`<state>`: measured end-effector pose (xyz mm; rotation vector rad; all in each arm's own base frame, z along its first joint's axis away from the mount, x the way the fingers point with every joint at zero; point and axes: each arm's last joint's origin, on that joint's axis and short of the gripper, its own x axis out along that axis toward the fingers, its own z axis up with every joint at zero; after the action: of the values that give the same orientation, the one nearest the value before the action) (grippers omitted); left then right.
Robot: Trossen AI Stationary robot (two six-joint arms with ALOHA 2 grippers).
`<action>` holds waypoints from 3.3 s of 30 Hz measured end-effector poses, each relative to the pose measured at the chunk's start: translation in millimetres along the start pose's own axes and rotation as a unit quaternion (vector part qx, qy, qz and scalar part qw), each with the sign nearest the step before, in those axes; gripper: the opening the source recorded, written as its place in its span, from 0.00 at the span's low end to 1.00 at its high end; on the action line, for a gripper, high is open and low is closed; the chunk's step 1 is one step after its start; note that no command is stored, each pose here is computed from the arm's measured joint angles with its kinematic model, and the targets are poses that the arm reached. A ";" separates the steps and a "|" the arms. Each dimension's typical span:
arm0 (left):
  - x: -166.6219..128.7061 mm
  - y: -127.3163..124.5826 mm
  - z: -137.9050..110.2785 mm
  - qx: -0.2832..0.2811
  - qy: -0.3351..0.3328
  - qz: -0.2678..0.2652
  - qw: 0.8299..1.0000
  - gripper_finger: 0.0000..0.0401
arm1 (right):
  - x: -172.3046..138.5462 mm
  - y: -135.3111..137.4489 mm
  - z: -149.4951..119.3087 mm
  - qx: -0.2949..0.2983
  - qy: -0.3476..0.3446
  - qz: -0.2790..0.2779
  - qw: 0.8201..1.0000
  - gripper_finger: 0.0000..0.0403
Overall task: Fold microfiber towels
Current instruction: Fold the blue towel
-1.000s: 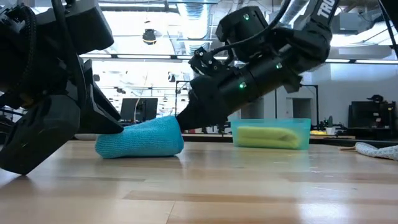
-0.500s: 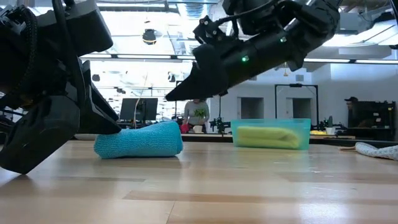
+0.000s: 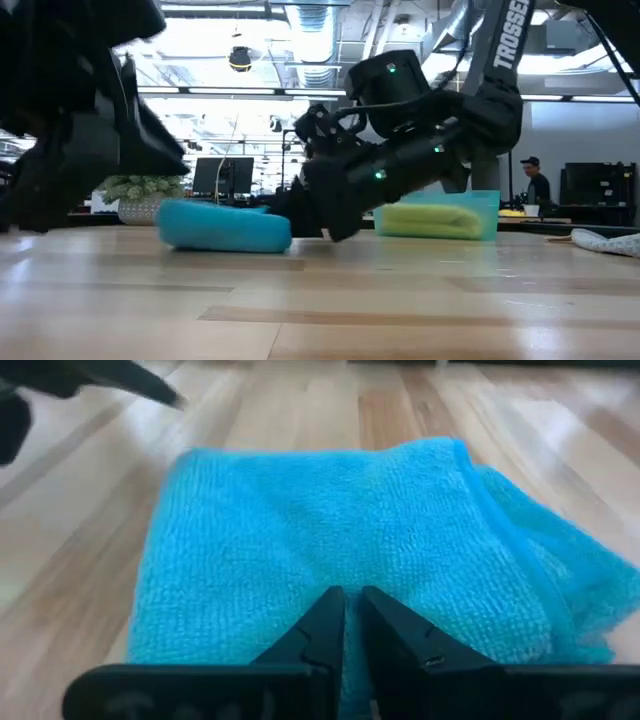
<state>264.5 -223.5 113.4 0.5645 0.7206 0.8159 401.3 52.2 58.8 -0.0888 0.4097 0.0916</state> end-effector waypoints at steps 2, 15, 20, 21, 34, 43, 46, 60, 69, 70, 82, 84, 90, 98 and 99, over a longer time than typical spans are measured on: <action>-1.1 2.2 0.2 0.001 -0.038 0.011 0.999 0.24 | 1.4 -3.9 -2.2 0.022 0.001 0.000 1.000 0.16; 51.0 18.2 -27.3 0.046 -0.035 0.084 0.995 0.24 | -9.4 0.7 17.5 0.002 0.009 0.004 1.000 0.16; 50.2 20.4 -25.5 0.101 -0.003 0.080 0.992 0.24 | -18.1 6.2 30.6 -0.010 0.021 0.015 1.000 0.16; 46.7 20.6 -21.2 0.097 0.009 0.072 0.993 0.24 | -19.4 7.3 32.7 -0.011 0.023 0.017 1.000 0.16; -53.0 60.2 49.8 -0.132 -0.127 -0.035 0.982 0.17 | -31.7 13.8 50.3 -0.013 0.025 0.060 0.998 0.16; -58.1 133.8 22.4 -0.286 -0.169 -0.088 0.939 0.01 | -35.8 13.6 54.0 -0.008 0.034 0.076 0.996 0.16; -48.9 137.7 6.7 -0.346 -0.155 -0.110 0.919 0.00 | -35.8 13.6 54.1 0.000 0.034 0.076 0.997 0.16; -16.6 136.5 13.5 -0.337 0.089 -0.345 0.872 0.00 | -36.2 14.2 50.4 0.019 0.055 0.084 0.995 0.16; 20.1 127.0 7.3 -0.235 -0.056 -0.261 0.935 0.00 | -36.6 17.2 50.2 0.020 0.057 0.088 0.994 0.16; 26.1 122.3 0.9 -0.236 -0.063 -0.275 0.930 0.00 | -36.6 17.3 50.2 0.019 0.057 0.088 0.994 0.16; 71.7 118.1 -58.3 -0.273 -0.140 -0.328 0.894 0.00 | -36.3 16.5 51.4 -0.001 0.048 0.088 0.995 0.16; 77.2 119.2 -58.7 -0.273 -0.133 -0.336 0.891 0.00 | -36.1 16.4 53.0 -0.006 0.039 0.088 0.995 0.16; 84.9 121.0 -57.7 -0.258 -0.130 -0.351 0.891 0.00 | -36.2 18.0 53.7 -0.045 0.032 0.091 0.994 0.16; 97.6 102.9 -53.6 -0.234 -0.139 -0.364 0.891 0.00 | -36.7 24.9 57.3 -0.101 0.008 0.099 0.990 0.17; 99.7 99.2 -52.6 -0.229 -0.136 -0.362 0.894 0.00 | -36.7 24.9 57.2 -0.104 0.008 0.099 0.990 0.17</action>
<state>228.0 -77.9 113.9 -0.0414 0.4019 0.1765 387.7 80.3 124.1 -0.2548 0.4241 0.3291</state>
